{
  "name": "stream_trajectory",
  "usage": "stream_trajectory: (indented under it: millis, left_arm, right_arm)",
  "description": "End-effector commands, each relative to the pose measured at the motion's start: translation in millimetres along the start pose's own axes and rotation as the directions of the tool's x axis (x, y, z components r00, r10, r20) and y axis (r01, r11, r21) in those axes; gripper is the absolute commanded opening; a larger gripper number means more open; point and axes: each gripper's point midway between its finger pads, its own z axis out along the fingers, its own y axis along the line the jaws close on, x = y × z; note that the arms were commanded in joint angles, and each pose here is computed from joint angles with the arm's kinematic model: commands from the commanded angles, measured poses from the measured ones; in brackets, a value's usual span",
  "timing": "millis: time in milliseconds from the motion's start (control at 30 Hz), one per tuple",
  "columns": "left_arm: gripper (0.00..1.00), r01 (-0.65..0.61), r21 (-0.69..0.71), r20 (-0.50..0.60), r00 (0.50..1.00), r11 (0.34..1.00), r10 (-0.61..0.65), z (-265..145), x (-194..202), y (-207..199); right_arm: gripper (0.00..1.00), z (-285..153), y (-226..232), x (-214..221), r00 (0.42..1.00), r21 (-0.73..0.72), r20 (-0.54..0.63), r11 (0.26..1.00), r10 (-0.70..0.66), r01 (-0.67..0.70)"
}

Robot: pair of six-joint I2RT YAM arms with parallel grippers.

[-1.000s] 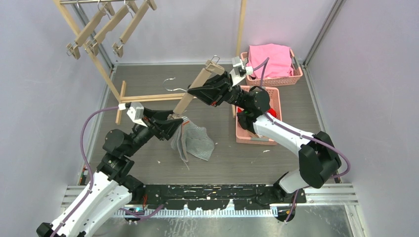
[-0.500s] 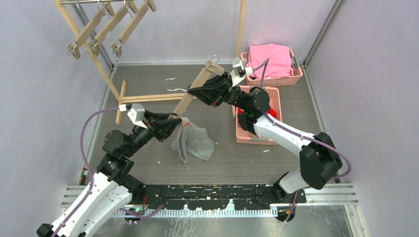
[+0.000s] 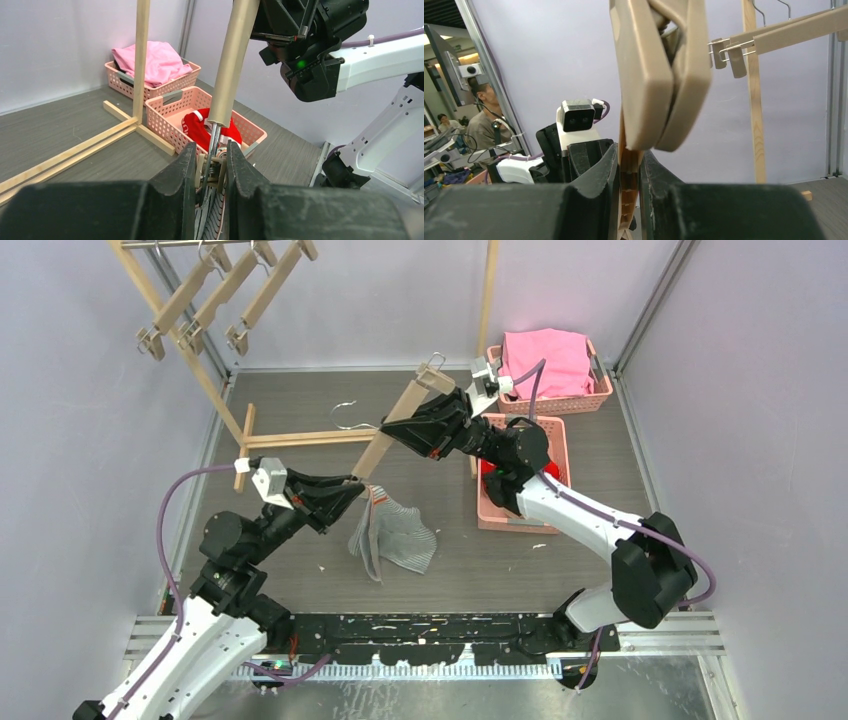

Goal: Remove the underwear clipped to the hanger

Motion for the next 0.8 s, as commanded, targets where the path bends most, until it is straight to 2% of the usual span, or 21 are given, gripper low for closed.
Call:
stream_trajectory:
  millis: [0, 33, 67, 367, 467, 533, 633, 667, 767]
  left_arm:
    - [0.20, -0.038, 0.057, 0.029, 0.999, 0.998, 0.037, 1.4, -16.9, -12.7]
    - [0.30, -0.037, 0.068, 0.023, 0.999, 0.997, 0.035, 1.5, -16.2, -14.6]
    - [0.34, -0.035, 0.076, 0.019, 0.999, 0.997, 0.034, 1.5, -15.4, -15.9]
    - [0.30, -0.022, 0.116, -0.007, 1.000, 0.993, 0.023, 1.5, -2.6, -19.7]
    - [0.22, -0.027, 0.136, -0.006, 1.000, 0.990, 0.028, 0.6, -1.1, -22.7]
    - [0.02, -0.032, 0.162, -0.014, 0.999, 0.986, 0.035, -0.1, 0.8, -26.6]
    - [0.01, -0.035, 0.197, -0.019, 0.999, 0.980, 0.040, -3.0, 3.3, -32.6]
    - [0.09, -0.035, 0.205, -0.021, 0.999, 0.978, 0.040, -3.8, 2.9, -34.4]
    - [0.52, -0.037, 0.214, -0.017, 0.999, 0.976, 0.041, -6.9, 1.2, -37.5]
  right_arm:
    - [0.01, -0.7, 10.6, -33.7, 0.990, 0.008, 0.097, 0.994, -0.105, 0.105]
    - [0.01, -0.7, 13.3, -35.8, 0.989, 0.002, 0.107, 0.994, -0.105, 0.105]
    - [0.01, -1.3, 14.2, -37.1, 0.988, -0.001, 0.114, 0.995, -0.103, 0.104]
    - [0.01, 0.0, 16.5, -42.6, 0.986, -0.004, 0.136, 0.995, -0.101, 0.102]
    - [0.01, -0.4, 16.8, -44.2, 0.985, -0.001, 0.139, 0.994, -0.104, 0.105]
    - [0.01, -0.8, 16.2, -46.0, 0.984, 0.006, 0.143, 0.994, -0.109, 0.109]
    - [0.01, -0.8, 16.1, -46.6, 0.983, 0.011, 0.146, 0.994, -0.108, 0.107]
    - [0.01, -0.9, 16.7, -47.0, 0.984, 0.009, 0.146, 0.994, -0.106, 0.106]
    - [0.01, -1.7, 17.9, -47.3, 0.984, 0.007, 0.147, 0.995, -0.103, 0.103]
